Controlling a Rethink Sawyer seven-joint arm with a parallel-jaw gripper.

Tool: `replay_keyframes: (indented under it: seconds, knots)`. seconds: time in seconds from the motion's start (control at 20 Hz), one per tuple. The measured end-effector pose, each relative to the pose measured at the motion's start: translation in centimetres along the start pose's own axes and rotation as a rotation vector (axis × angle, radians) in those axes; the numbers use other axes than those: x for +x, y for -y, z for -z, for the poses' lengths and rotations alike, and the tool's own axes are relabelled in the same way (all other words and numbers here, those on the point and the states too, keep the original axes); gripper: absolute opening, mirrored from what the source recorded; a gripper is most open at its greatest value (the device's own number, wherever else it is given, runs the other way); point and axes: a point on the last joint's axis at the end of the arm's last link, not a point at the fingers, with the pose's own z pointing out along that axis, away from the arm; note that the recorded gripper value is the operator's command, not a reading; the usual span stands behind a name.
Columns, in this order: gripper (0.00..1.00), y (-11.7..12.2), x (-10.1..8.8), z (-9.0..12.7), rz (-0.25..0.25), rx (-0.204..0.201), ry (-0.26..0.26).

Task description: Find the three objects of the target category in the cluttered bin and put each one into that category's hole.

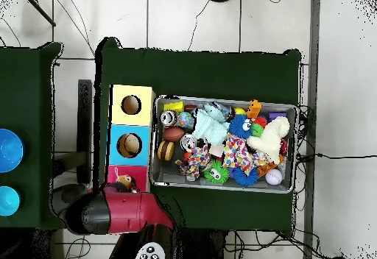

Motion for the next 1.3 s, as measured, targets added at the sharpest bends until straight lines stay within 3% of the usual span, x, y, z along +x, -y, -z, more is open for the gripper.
replay_keyframes:
  seconds: [0.6, 0.65, 0.85, 1.3]
  knots:
    - [1.0, 0.2, -0.2, 0.3, -0.009, -0.016, -0.011]
    - [0.0, 0.1, -0.2, 0.4, -0.009, -0.02, -0.013]
    - [0.0, 0.3, -0.5, 1.0, -0.014, -0.025, -0.002]
    - [0.0, 0.7, -2.3, 5.0, -0.03, -0.048, 0.086]
